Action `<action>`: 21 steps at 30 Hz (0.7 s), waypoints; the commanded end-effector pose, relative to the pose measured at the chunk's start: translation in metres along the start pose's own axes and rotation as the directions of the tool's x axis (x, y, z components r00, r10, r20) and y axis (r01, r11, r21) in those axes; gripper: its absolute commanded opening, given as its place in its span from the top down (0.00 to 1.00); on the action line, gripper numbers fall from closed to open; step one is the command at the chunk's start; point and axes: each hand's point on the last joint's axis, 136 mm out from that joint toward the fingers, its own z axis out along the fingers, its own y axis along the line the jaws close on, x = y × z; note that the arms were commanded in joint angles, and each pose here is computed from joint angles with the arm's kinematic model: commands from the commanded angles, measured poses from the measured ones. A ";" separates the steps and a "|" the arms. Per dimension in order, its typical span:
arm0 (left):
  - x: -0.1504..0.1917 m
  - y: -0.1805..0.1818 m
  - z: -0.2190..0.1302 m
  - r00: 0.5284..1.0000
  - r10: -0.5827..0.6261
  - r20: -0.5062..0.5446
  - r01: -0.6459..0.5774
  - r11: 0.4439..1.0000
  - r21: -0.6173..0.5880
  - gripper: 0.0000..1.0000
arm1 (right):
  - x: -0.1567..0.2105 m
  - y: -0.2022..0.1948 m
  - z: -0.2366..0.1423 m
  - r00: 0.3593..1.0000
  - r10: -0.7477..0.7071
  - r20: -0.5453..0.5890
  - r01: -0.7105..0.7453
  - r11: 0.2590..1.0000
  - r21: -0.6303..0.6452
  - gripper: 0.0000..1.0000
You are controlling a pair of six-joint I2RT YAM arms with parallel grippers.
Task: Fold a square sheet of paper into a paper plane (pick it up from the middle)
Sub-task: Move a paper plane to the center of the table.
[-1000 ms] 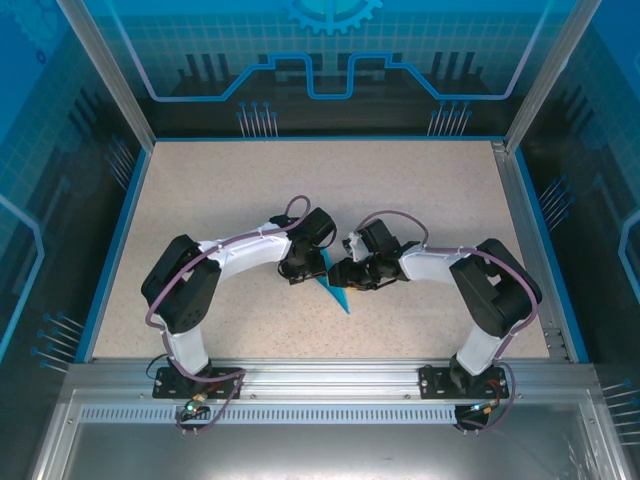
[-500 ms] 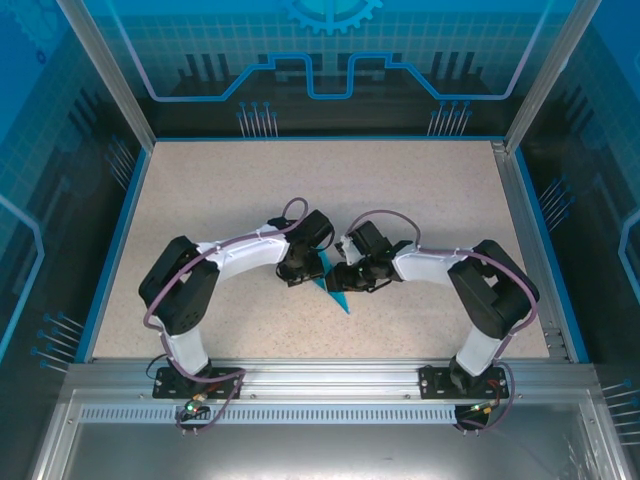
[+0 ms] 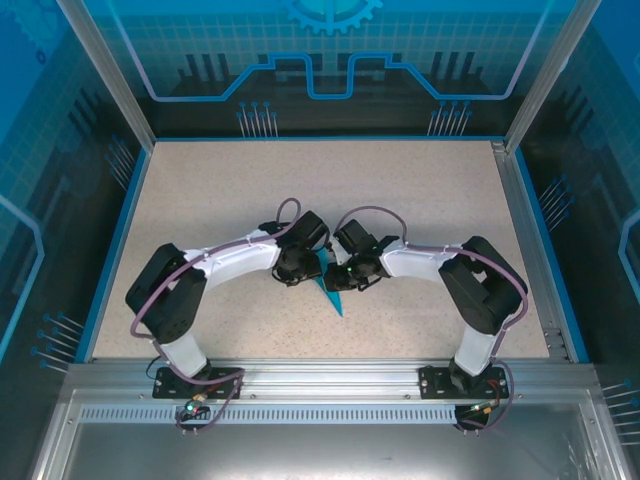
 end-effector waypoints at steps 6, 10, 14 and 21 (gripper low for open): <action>-0.024 0.007 -0.050 0.971 -0.090 0.223 0.063 0.990 0.125 0.53 | -0.023 -0.020 -0.053 0.991 -0.012 0.137 -0.024 0.967 0.254 0.98; -0.031 0.017 -0.065 0.949 -0.126 0.289 0.089 0.987 0.136 0.52 | -0.038 -0.048 -0.079 0.981 0.029 0.192 -0.106 0.909 0.403 0.97; -0.033 0.025 -0.067 0.941 -0.151 0.304 0.113 0.984 0.138 0.51 | -0.050 -0.067 -0.071 0.986 0.095 0.140 -0.148 0.884 0.443 0.97; -0.032 0.033 -0.065 0.940 -0.171 0.295 0.136 0.982 0.134 0.51 | -0.078 -0.081 -0.051 0.988 0.129 0.081 -0.152 0.865 0.478 0.95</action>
